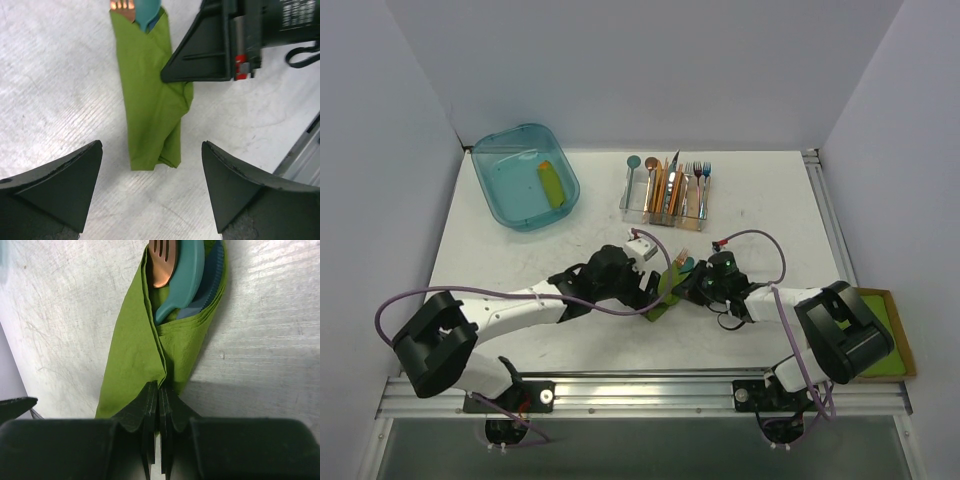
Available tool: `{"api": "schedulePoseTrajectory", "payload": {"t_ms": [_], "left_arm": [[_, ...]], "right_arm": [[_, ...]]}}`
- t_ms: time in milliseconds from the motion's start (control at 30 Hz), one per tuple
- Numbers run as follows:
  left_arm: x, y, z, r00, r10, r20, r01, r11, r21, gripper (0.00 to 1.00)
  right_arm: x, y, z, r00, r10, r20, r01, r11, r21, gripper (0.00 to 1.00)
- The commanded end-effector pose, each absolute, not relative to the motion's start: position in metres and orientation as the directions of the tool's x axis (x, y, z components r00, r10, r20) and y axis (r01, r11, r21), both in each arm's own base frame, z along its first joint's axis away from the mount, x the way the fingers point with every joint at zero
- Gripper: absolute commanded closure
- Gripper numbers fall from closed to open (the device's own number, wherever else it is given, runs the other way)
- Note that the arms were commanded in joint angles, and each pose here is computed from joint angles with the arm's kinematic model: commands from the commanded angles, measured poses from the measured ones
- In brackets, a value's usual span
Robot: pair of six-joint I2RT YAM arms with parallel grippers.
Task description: Place the utensils on the paper napkin and roll it up
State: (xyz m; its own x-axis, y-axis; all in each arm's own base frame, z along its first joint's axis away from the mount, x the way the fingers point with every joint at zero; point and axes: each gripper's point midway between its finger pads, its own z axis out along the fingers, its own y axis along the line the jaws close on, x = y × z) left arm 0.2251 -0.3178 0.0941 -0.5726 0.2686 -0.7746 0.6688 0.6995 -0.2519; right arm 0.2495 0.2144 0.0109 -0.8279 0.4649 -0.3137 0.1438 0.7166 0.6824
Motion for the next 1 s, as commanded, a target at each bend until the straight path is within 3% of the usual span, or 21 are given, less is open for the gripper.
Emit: {"api": "schedulePoseTrajectory", "payload": {"t_ms": [0,367,500,733,900,967], "left_arm": [[0.224,-0.339,0.124,-0.512,0.235,-0.826,0.738,0.613,-0.283,0.12],[0.238,-0.357,0.094,-0.448,0.332,-0.830,0.768,0.619,-0.166,0.18],[0.239,-0.366,0.075,-0.471,0.357,-0.807,0.772,0.610,-0.181,0.39],[0.228,-0.375,0.071,-0.465,0.340,-0.818,0.805,0.547,-0.230,0.64],[0.221,-0.382,0.070,-0.463,0.331,-0.822,0.825,0.501,-0.263,0.68],[0.220,-0.383,0.069,-0.467,0.334,-0.819,0.826,0.497,-0.268,0.70]], "right_arm": [[0.255,0.207,0.009,-0.808,0.479,-0.344,0.145,0.727,0.671,1.00],[0.254,0.210,0.017,-0.809,0.483,-0.336,0.140,0.712,0.688,1.00],[0.254,0.209,0.021,-0.805,0.485,-0.341,0.136,0.711,0.690,1.00],[0.253,0.211,0.029,-0.805,0.490,-0.336,0.133,0.699,0.702,0.92],[0.252,0.210,0.029,-0.806,0.489,-0.334,0.135,0.700,0.701,0.87],[0.251,0.210,0.030,-0.806,0.491,-0.332,0.136,0.698,0.703,0.79]]}}
